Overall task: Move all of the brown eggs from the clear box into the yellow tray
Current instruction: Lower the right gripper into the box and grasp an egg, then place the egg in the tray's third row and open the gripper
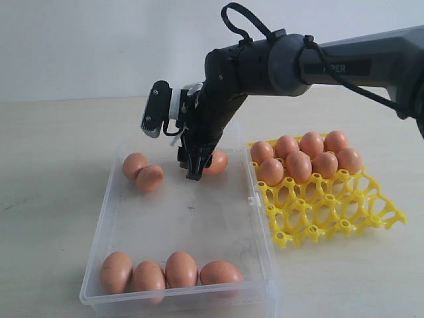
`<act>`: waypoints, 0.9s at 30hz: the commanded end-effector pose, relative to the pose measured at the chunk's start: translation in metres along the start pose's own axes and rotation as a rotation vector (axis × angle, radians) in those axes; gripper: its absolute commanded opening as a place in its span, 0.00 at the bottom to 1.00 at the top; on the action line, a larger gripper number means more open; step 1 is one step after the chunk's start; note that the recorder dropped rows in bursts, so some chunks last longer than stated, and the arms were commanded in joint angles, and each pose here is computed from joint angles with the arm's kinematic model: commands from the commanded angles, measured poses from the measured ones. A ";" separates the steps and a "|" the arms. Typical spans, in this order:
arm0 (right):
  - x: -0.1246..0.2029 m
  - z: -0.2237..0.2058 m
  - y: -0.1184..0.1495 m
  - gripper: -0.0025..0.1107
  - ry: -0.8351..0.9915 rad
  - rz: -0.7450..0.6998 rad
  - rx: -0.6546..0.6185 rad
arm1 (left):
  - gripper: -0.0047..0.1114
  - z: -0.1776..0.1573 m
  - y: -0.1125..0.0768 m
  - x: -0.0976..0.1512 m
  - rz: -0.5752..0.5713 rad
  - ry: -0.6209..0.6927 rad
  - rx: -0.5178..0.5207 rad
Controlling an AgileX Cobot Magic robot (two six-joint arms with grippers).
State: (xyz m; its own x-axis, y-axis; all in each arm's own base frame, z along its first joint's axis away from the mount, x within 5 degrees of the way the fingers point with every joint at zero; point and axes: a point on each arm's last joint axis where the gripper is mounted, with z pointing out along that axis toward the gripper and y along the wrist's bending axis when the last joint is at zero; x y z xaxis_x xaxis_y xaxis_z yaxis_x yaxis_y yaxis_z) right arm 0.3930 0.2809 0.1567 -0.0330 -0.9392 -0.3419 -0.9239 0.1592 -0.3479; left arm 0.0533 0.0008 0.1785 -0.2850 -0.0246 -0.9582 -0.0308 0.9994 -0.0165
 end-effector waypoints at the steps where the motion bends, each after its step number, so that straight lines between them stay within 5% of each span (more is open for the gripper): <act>1: 0.002 0.017 0.002 0.59 -0.004 -0.017 0.011 | 0.04 -0.001 0.000 -0.003 -0.009 -0.023 0.007; 15: 0.008 0.050 0.004 0.55 -0.009 -0.027 0.041 | 0.04 -0.001 0.000 -0.003 -0.009 -0.023 0.007; 20: 0.007 0.050 0.003 0.31 -0.023 -0.010 0.044 | 0.04 -0.001 0.000 -0.003 -0.009 -0.023 0.007; 23: 0.003 0.041 0.000 0.03 -0.041 0.087 0.049 | 0.04 -0.001 0.000 -0.003 -0.009 -0.023 0.007; 27: -0.006 -0.006 -0.009 0.02 -0.203 0.344 0.181 | 0.04 -0.001 0.000 -0.003 -0.009 -0.023 0.007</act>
State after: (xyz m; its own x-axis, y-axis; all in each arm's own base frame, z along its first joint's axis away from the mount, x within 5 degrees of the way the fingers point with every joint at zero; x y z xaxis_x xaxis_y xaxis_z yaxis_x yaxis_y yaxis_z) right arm 0.4039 0.2873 0.1313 -0.1676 -0.8684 -0.4667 -0.8702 0.3527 -0.3439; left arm 0.0533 0.0008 0.1785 -0.2850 -0.0246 -0.9582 -0.0308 0.9994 -0.0165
